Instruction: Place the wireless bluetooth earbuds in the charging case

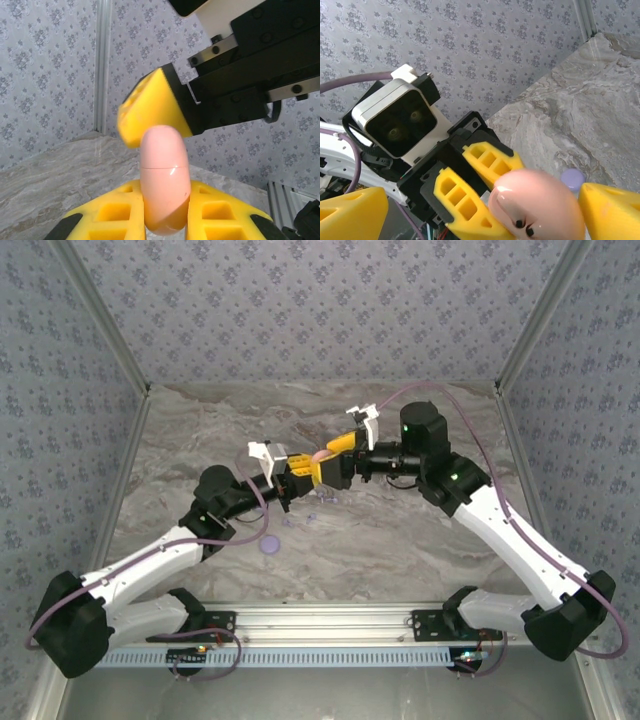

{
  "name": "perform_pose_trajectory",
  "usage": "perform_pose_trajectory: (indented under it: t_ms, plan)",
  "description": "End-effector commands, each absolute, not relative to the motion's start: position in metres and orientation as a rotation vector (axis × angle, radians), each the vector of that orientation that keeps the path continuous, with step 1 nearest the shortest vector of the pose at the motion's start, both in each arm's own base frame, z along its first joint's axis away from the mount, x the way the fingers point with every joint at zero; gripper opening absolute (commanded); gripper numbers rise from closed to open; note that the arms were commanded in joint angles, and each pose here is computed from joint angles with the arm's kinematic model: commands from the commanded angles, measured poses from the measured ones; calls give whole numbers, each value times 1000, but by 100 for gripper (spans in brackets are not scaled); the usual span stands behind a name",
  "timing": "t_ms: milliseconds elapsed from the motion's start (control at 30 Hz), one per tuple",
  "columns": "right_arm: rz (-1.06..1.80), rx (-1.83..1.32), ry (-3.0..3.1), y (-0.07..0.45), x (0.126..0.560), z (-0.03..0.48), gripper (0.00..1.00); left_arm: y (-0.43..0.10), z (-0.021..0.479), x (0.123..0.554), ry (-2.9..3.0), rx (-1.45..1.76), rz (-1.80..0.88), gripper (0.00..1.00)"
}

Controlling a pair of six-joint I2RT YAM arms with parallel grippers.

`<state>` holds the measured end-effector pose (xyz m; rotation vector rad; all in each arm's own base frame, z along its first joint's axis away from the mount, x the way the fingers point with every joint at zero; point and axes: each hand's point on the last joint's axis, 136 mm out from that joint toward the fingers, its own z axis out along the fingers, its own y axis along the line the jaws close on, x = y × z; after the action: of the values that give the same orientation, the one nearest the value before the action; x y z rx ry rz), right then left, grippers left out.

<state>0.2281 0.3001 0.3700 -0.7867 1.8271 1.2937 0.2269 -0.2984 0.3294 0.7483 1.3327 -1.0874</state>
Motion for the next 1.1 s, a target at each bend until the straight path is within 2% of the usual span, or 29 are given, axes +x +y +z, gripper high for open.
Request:
perform_pose_trajectory:
  t_ms: [0,267,467,733,1067]
  plan:
    - [1272,-808,1833,295,221,368,100,-298,348,229,1285,742,-1074,0]
    - [1109,-728,1899,280,237,361,100,-297,346,235,1317,719,-1050,0]
    - [626,-371,2129,204,283,322,100,-289,322,264,1469,626,-968,0]
    - [576,-151,2189,156,285,282,100,-254,254,335,1777,395,-913,0]
    - [599,-74,2238,144,283,259,100,-234,148,406,2200,175,-820,0]
